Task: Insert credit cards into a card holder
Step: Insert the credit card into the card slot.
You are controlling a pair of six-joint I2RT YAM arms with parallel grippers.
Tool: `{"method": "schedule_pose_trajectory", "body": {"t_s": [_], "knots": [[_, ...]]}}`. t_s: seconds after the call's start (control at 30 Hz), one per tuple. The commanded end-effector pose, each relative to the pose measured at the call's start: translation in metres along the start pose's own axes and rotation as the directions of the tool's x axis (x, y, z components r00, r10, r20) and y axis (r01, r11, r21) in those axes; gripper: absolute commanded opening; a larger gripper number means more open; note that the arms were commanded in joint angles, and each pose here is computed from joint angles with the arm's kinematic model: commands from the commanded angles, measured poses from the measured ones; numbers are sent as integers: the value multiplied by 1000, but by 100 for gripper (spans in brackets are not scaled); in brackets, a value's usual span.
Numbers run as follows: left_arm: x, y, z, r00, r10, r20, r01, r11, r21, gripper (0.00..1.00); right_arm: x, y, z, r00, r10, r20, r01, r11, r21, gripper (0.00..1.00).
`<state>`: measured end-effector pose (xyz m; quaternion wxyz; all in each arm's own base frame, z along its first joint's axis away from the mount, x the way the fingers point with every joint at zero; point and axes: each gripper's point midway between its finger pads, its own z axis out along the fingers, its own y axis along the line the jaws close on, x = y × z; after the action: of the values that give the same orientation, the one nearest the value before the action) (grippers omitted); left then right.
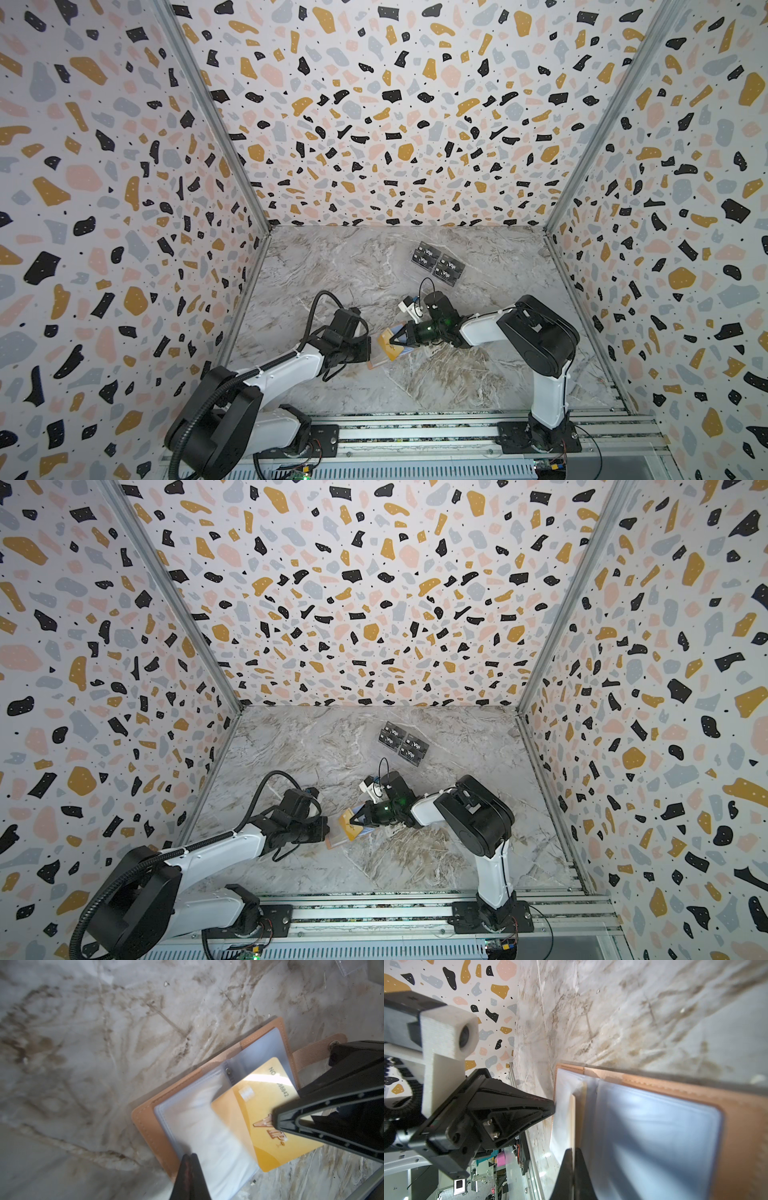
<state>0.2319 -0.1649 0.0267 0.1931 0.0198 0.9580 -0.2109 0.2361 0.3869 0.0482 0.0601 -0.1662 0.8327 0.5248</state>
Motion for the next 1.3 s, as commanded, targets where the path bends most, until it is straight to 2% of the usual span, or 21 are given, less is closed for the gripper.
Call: {"method": "schedule_pose_trajectory", "body": {"t_s": [0.0, 0.5, 0.77, 1.27], "knots": [[6, 4, 3, 999, 21, -42, -22, 999, -26, 0, 2, 8, 0, 999, -29, -23, 28, 999, -21, 0], [1, 3, 5, 999, 29, -43, -31, 999, -34, 0, 1, 4, 4, 1000, -26, -17, 25, 999, -38, 0], [0, 2, 3, 998, 35, -50, -37, 999, -37, 0, -8, 3, 3, 1000, 3, 30, -2, 999, -46, 0], [2, 2, 3, 998, 37, -60, -39, 998, -39, 0, -5, -6, 4, 997, 67, 49, -63, 995, -73, 0]]}}
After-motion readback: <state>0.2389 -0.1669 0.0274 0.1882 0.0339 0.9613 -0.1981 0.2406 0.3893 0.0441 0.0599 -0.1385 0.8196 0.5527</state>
